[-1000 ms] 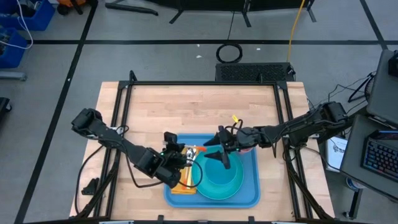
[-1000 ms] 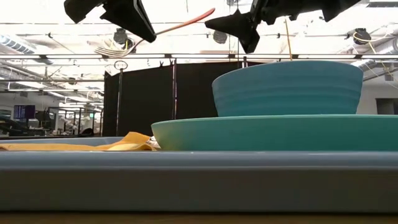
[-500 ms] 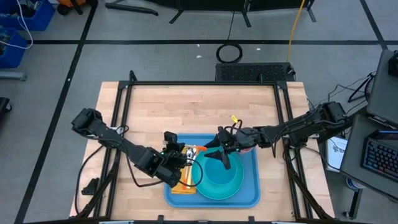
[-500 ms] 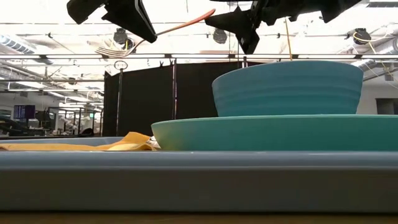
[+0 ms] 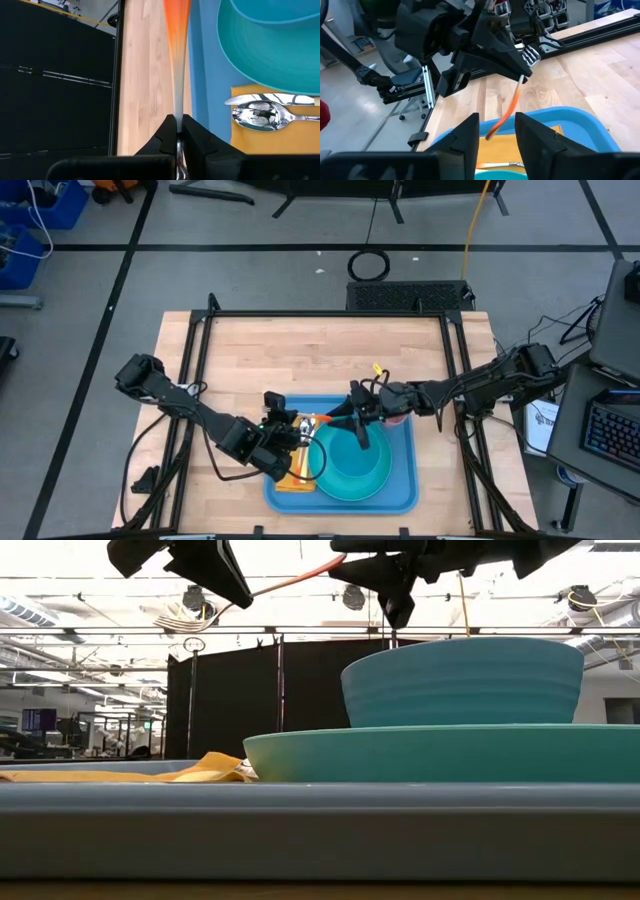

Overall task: Set up tray
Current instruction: Put the orange fork on top of the yellow napkin to the left of the orange spoon

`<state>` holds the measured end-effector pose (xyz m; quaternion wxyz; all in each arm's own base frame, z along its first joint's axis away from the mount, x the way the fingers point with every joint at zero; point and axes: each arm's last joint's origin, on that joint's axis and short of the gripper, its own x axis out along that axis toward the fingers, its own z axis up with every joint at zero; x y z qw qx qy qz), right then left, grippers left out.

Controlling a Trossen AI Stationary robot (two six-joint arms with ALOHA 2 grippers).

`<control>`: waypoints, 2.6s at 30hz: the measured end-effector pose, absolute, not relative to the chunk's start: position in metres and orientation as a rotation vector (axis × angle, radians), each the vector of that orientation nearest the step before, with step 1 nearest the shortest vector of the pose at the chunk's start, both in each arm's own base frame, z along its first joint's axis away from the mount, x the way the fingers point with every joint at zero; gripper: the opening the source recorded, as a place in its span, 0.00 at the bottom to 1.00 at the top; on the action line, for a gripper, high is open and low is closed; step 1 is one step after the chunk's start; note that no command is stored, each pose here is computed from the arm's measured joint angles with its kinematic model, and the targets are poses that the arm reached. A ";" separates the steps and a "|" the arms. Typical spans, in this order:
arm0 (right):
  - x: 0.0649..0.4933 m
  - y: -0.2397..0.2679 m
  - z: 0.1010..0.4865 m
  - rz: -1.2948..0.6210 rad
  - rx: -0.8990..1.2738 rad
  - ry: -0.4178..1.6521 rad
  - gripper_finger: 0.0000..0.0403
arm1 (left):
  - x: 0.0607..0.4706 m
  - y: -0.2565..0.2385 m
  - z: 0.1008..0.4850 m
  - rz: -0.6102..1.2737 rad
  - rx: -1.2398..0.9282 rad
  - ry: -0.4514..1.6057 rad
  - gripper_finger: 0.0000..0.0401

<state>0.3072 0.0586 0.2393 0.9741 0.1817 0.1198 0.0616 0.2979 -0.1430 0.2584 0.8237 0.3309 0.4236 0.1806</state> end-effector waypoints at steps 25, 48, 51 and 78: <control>0.307 0.054 0.236 0.107 0.347 0.264 0.01 | 0.297 -0.143 0.258 0.377 0.687 0.905 0.09; 0.306 0.061 0.238 0.060 0.306 0.243 0.00 | 0.284 -0.145 0.284 0.485 0.576 0.744 0.53; 0.306 0.061 0.240 0.064 0.299 0.224 0.00 | 0.279 -0.147 0.295 0.476 0.538 0.693 0.55; 0.308 0.063 0.255 -0.019 0.188 0.046 0.00 | 0.224 -0.179 0.355 0.581 0.359 0.271 0.56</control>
